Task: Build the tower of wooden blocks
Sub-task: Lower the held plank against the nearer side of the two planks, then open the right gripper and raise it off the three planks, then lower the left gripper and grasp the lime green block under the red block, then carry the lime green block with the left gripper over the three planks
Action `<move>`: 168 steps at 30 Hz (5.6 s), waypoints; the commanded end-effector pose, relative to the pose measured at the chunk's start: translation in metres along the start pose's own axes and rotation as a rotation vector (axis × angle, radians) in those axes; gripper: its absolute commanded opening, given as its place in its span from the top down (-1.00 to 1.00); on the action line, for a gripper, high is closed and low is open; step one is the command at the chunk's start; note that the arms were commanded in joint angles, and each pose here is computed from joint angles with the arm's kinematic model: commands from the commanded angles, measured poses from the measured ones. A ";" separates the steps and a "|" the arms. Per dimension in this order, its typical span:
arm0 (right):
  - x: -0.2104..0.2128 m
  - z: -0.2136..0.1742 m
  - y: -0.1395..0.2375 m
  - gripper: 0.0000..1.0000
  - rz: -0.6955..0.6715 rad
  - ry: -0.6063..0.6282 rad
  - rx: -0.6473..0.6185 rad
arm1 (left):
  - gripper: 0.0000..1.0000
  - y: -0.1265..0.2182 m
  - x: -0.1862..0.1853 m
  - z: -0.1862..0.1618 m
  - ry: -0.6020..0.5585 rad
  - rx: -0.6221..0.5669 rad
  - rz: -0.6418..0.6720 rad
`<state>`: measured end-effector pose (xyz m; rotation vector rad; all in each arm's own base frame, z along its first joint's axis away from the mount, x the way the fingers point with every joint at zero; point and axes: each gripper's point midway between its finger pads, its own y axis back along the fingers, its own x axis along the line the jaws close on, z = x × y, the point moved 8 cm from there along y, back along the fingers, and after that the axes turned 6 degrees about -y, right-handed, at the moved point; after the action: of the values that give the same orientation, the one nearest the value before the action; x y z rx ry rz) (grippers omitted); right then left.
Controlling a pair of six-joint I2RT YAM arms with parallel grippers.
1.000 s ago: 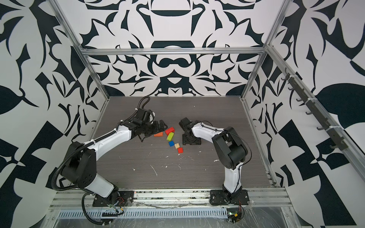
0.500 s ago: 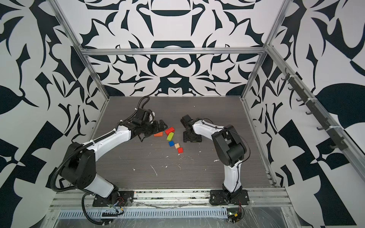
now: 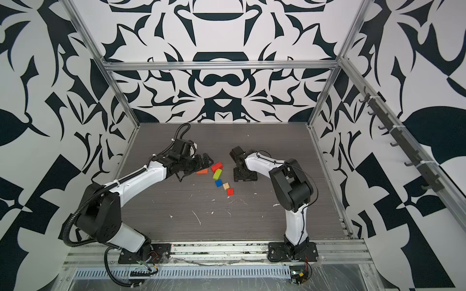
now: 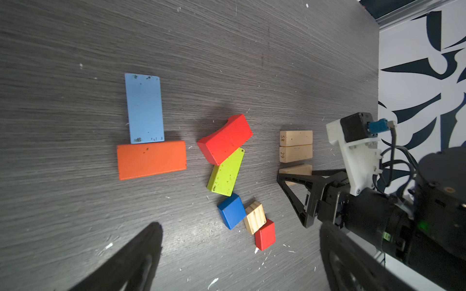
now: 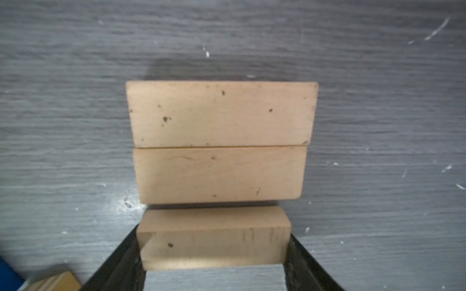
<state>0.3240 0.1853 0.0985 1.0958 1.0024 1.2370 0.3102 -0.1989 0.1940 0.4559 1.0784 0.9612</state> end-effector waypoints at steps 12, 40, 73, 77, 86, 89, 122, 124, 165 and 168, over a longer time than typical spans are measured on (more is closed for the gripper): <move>-0.001 0.010 -0.007 -0.40 -0.005 -0.006 -0.004 | -0.99 0.003 0.001 -0.001 0.010 -0.008 0.001; 0.003 0.010 -0.005 -0.77 0.040 -0.005 0.001 | -0.99 0.007 0.004 -0.002 -0.015 -0.007 0.039; -0.018 0.005 0.069 -0.92 0.070 0.021 -0.164 | -0.90 -0.053 -0.005 0.000 -0.164 0.184 0.138; -0.017 0.003 0.076 -0.85 0.130 0.015 -0.206 | -0.86 -0.063 -0.013 -0.003 -0.197 0.181 0.159; -0.015 -0.003 0.090 -0.65 0.270 -0.034 -0.277 | -0.71 -0.086 -0.024 -0.015 -0.236 0.228 0.154; -0.014 -0.005 0.092 -0.60 0.319 -0.055 -0.279 | -0.61 -0.094 -0.022 -0.017 -0.246 0.242 0.166; -0.023 -0.007 0.081 -0.48 0.329 -0.094 -0.248 | -0.14 -0.123 -0.007 -0.033 -0.341 0.309 0.279; -0.022 -0.006 0.081 -0.48 0.332 -0.094 -0.246 | -0.09 -0.125 -0.010 -0.034 -0.346 0.313 0.276; -0.053 -0.008 0.086 -0.49 0.322 -0.152 -0.250 | 0.46 -0.109 -0.056 -0.025 -0.222 0.264 0.162; -0.056 -0.009 0.085 -0.49 0.320 -0.155 -0.247 | 0.46 -0.110 -0.063 -0.021 -0.198 0.254 0.114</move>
<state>0.2974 0.1337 0.1740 1.1688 0.5637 1.4481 0.3278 -0.3020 0.1104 0.9136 0.9693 0.9053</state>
